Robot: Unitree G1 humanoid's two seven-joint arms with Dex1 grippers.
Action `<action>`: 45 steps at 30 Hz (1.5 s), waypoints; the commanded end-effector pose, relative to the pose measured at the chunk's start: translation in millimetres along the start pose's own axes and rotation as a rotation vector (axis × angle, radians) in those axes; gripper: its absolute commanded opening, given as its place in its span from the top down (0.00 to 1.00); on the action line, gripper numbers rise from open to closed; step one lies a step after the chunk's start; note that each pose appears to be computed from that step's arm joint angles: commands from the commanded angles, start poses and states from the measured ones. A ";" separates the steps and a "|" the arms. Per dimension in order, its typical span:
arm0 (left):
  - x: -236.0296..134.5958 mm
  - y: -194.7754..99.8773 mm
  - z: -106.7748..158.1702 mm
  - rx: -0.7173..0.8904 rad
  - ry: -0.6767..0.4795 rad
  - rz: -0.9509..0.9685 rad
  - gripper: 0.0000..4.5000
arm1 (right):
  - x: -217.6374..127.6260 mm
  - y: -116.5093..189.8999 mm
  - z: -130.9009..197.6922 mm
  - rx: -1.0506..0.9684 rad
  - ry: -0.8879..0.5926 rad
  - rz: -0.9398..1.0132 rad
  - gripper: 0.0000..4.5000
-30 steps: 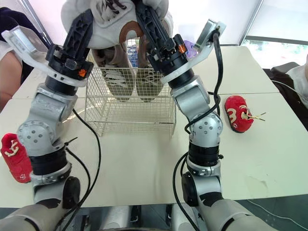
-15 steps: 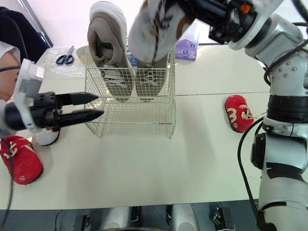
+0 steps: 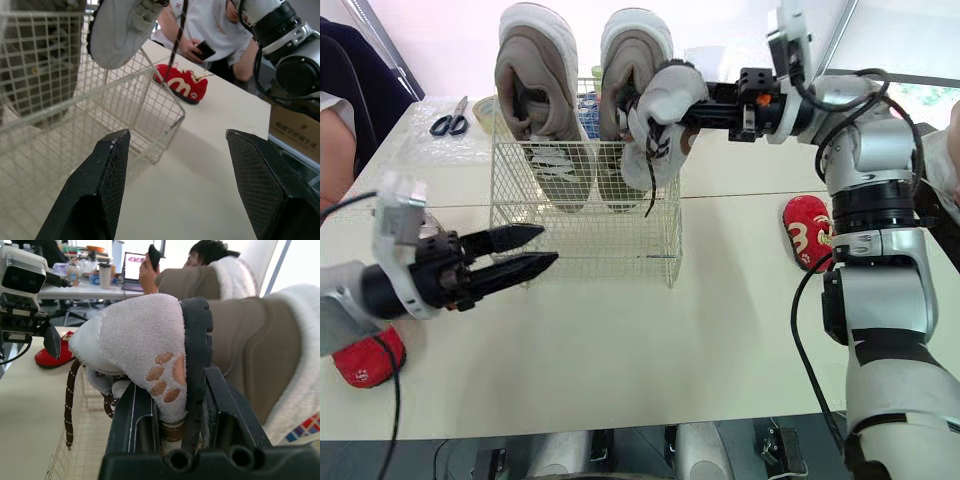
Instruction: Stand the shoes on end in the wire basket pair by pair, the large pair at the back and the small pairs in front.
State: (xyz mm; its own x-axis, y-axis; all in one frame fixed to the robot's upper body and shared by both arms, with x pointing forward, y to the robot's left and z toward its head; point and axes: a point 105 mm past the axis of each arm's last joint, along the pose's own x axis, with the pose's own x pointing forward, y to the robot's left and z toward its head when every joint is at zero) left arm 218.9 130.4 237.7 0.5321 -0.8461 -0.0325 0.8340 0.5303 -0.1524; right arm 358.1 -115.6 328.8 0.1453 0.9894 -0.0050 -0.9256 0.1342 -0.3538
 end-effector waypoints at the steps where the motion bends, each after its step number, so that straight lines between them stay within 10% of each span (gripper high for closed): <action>1: 4.0 -7.4 2.4 -0.003 -0.050 0.006 0.31 | 7.4 5.4 5.3 -0.063 0.012 0.045 0.89; 7: 4.1 -3.6 -0.1 -0.007 -0.051 0.033 0.31 | 14.6 5.3 -9.5 -0.079 0.071 0.047 0.89; 13: 1.6 1.2 1.2 0.006 -0.039 0.040 0.29 | 11.0 6.8 -16.1 -0.059 0.079 0.044 0.24; 28: -18.7 17.4 18.8 -0.011 -0.070 0.072 0.29 | -44.1 27.8 13.2 -0.044 0.116 -0.135 0.24; 34: -82.9 82.7 71.0 0.070 -0.176 0.439 0.01 | -39.3 57.1 59.3 0.025 -0.023 -0.038 0.00; 45: -186.7 200.8 13.0 0.045 0.302 0.940 0.01 | 8.3 173.4 -24.2 0.189 0.262 0.484 0.00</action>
State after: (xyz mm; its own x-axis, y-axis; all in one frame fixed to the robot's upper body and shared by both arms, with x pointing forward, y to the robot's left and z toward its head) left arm 286.2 385.3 222.1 0.9285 -0.0802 -0.3626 0.1024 0.9938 0.0423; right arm 211.9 -87.3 242.6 -0.2562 0.9072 -0.3336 -0.9602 -0.2786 -0.0202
